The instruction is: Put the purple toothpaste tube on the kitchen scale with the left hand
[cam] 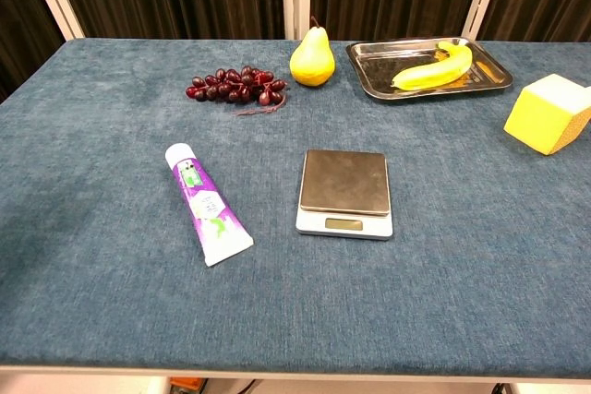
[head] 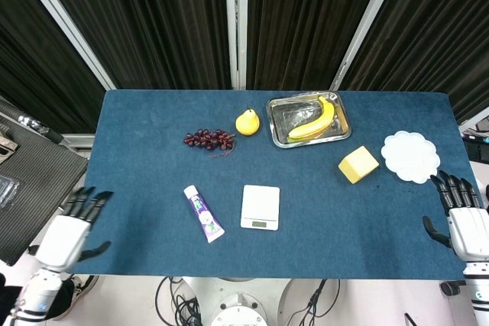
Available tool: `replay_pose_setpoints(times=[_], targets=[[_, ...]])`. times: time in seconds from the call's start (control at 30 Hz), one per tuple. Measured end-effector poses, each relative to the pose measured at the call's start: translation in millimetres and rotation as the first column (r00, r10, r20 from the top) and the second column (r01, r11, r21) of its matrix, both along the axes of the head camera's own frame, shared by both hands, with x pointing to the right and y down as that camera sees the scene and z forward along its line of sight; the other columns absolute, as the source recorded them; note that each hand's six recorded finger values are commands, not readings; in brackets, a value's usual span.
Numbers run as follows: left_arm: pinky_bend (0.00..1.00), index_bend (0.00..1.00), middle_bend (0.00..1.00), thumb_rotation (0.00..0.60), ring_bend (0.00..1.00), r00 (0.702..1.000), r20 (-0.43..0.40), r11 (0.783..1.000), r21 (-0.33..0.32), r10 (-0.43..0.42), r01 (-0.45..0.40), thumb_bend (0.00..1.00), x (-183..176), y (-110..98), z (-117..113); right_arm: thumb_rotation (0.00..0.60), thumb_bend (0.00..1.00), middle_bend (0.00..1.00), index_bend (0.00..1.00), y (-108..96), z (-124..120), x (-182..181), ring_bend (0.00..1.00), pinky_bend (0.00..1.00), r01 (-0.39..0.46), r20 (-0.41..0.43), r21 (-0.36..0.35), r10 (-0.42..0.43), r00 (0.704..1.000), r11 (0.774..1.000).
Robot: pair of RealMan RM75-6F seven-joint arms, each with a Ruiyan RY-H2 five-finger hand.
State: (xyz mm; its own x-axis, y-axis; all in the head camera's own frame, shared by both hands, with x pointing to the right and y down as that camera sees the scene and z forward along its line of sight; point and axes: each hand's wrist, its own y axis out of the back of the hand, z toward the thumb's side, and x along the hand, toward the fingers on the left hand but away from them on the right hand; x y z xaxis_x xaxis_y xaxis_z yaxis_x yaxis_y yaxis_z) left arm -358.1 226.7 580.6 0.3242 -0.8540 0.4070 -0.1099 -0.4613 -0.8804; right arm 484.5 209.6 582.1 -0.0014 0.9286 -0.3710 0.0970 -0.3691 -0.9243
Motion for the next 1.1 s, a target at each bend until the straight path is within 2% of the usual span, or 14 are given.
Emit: replay_pose_setpoints(times=[0.13,0.23,0.33,0.47,0.6,0.7,0.87,1.1], targets=[[0.00,0.05,0.10,0.600,0.00,0.990,-0.065,0.991,-0.045,0.123,-0.126,0.15,37,-3,9,0.600,0.29,0.00,0.00,1,4,3,0.00,0.00,-0.007,-0.008,-0.015,0.007,1.000,1.000],[0.00,0.05,0.10,0.600,0.00,0.969,-0.112,0.971,-0.070,0.222,-0.230,0.15,69,-6,17,0.600,0.29,0.00,0.00,2,3,5,0.00,0.00,-0.015,-0.007,-0.013,0.015,1.000,1.000],[0.00,0.05,0.10,0.600,0.00,0.931,-0.161,0.935,-0.087,0.326,-0.343,0.16,104,-6,29,0.600,0.29,0.00,0.00,4,1,10,0.00,0.00,-0.029,-0.010,-0.007,0.028,1.000,1.000],[0.00,0.05,0.11,0.600,0.00,0.862,-0.223,0.869,-0.100,0.454,-0.484,0.16,152,0,48,0.600,0.29,0.00,0.00,6,-4,17,0.00,0.00,-0.046,-0.014,0.003,0.046,0.999,0.999],[0.00,0.05,0.11,0.600,0.00,0.812,-0.265,0.825,-0.092,0.519,-0.557,0.16,185,5,65,0.600,0.29,0.00,0.00,7,-6,23,0.00,0.00,-0.057,-0.021,0.007,0.057,0.998,0.998],[0.00,0.05,0.11,0.600,0.00,0.795,-0.291,0.814,-0.082,0.532,-0.575,0.16,203,3,76,0.600,0.29,0.00,0.00,7,-5,24,0.00,0.00,-0.060,-0.016,0.003,0.060,0.998,0.998],[0.00,0.05,0.12,0.600,0.00,0.785,-0.297,0.805,-0.079,0.544,-0.588,0.16,220,-1,96,0.600,0.29,0.00,0.00,6,-2,22,0.00,0.00,-0.050,-0.012,-0.001,0.050,0.999,0.999],[0.00,0.05,0.17,0.600,0.00,0.802,-0.311,0.821,-0.103,0.509,-0.561,0.18,222,-5,108,0.600,0.29,0.00,0.00,2,-3,25,0.00,0.00,-0.057,-0.014,0.003,0.057,0.998,0.998]])
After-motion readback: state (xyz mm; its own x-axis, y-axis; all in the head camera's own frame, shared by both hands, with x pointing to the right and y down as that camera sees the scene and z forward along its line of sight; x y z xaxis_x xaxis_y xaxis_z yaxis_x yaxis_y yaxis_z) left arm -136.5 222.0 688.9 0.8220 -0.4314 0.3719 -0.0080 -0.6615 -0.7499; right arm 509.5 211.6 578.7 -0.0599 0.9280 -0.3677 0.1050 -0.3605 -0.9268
